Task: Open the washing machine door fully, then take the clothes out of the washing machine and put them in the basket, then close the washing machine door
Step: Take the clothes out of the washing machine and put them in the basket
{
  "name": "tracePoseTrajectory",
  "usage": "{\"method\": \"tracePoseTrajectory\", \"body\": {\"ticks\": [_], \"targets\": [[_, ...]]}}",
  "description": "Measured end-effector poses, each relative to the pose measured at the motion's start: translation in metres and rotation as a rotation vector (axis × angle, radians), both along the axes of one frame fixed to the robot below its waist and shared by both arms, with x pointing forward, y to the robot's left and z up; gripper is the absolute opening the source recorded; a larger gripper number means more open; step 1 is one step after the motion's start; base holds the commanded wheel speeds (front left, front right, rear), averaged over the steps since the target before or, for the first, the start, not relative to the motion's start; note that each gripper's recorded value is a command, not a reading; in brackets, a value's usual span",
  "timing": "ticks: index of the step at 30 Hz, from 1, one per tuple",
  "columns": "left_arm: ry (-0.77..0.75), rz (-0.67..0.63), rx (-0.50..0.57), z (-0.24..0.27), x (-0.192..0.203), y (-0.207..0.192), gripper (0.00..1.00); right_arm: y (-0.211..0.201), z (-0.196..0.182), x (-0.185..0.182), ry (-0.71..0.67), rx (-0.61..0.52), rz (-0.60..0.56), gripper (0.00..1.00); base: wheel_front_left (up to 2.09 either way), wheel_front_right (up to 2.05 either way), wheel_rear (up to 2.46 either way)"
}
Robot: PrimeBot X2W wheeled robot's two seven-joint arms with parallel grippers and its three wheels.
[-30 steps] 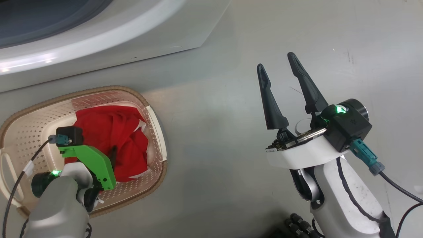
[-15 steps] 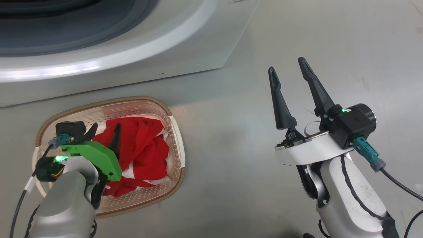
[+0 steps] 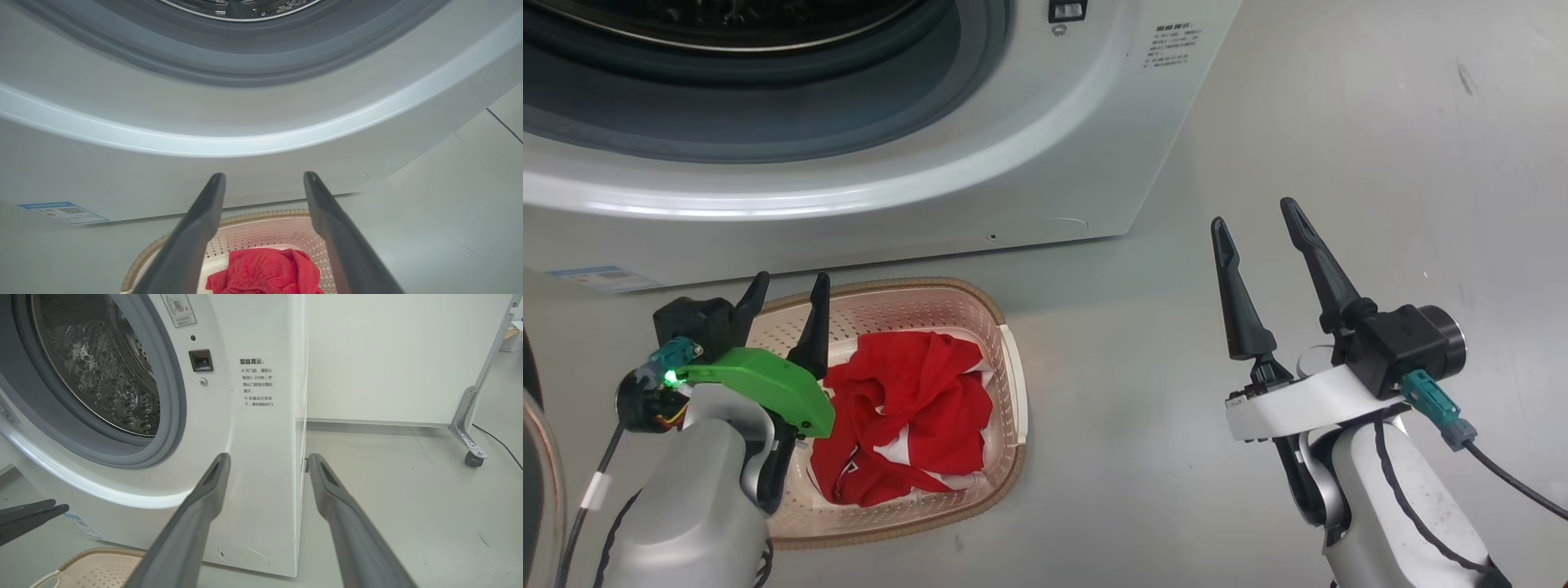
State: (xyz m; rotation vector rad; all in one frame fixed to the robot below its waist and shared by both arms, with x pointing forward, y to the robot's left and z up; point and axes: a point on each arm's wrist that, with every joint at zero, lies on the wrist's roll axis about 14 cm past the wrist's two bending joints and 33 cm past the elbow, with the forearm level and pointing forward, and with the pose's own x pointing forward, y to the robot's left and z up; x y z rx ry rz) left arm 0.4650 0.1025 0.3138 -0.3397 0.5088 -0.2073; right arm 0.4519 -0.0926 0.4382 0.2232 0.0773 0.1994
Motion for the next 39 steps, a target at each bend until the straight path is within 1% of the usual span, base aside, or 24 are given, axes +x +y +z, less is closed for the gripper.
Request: {"method": "tracePoseTrajectory", "body": {"ticks": [4,9,16,24,39], "targets": [[-0.098,0.011,-0.001,0.033,0.007,0.005,1.0,0.001,0.008,-0.006,-0.014,0.002,0.002,1.0,0.0,0.0,0.0],[-0.29,0.062,-0.001,0.096,0.027,0.02,1.0,0.007,0.017,-0.014,-0.032,0.006,0.024,1.0,0.0,0.0,0.0],[-0.388,0.115,0.042,0.131,0.01,0.041,1.0,0.015,0.031,-0.023,-0.062,0.014,0.053,1.0,0.0,0.0,0.0],[-0.433,0.147,0.072,0.148,-0.018,0.05,1.0,0.008,0.041,-0.036,-0.077,0.01,0.033,1.0,0.0,0.0,0.0],[-0.403,0.172,0.084,0.144,-0.078,0.051,1.0,-0.006,0.047,-0.07,-0.069,0.024,-0.014,1.0,0.0,0.0,0.0]]}}
